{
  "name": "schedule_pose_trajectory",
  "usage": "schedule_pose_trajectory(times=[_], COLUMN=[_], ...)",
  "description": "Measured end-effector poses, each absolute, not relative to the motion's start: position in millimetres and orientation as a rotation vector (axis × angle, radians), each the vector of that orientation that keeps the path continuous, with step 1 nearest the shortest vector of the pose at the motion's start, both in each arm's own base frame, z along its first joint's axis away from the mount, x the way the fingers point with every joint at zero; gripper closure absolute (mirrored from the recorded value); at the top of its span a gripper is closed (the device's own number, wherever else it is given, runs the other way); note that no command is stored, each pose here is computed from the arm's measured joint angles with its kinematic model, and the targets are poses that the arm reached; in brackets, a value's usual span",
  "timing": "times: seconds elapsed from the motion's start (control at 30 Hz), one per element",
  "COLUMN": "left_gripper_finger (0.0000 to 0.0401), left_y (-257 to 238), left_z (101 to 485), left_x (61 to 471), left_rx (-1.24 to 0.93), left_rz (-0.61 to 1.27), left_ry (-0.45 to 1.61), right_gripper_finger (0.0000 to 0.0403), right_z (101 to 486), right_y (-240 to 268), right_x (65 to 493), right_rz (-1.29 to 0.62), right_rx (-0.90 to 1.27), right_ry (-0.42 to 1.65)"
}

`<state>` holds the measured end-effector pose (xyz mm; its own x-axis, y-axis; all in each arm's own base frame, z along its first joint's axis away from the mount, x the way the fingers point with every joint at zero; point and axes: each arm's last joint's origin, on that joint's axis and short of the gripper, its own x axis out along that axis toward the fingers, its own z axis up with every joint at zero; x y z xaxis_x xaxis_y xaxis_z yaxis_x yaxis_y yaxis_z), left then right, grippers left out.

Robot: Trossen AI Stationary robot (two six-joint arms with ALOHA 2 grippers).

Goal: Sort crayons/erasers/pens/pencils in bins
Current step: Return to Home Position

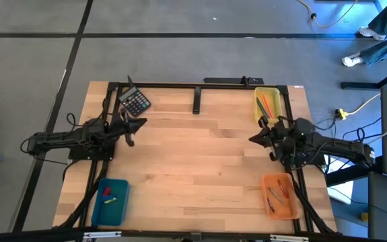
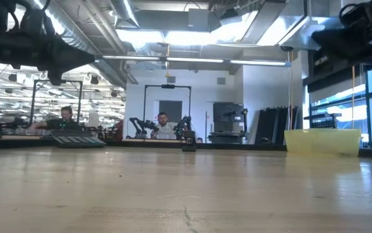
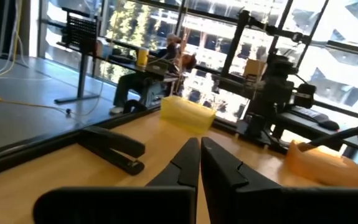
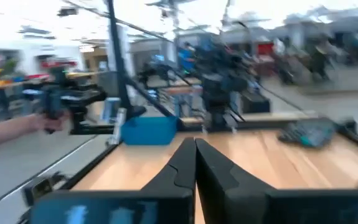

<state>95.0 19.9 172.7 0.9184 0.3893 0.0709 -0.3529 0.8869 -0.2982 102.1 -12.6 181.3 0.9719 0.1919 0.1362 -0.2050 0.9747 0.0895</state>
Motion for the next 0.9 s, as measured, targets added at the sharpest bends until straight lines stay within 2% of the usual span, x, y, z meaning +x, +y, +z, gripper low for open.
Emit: schedule_pose_trajectory(times=[0.2, 0.47, 0.9], left_gripper_finger=[0.0400, 0.0385, 0.0397], left_y=[20.7, 20.7, 19.1], left_z=[172.5, 171.9, 170.6], left_x=[94.6, 94.7, 95.5], left_rx=[-0.281, -0.345, -0.233], left_rz=[0.418, 0.411, 0.408], left_ry=[-0.132, -0.139, -0.098], right_gripper_finger=[0.0398, 0.0399, 0.0400], right_z=[187.6, 195.9, 189.8], right_y=[-8.8, -3.2, -0.6], right_x=[99.7, 89.3, 88.0], right_rz=[0.322, 0.439, 0.532], right_rx=[0.037, -0.103, -0.182], right_ry=[-0.187, -0.298, -0.261])
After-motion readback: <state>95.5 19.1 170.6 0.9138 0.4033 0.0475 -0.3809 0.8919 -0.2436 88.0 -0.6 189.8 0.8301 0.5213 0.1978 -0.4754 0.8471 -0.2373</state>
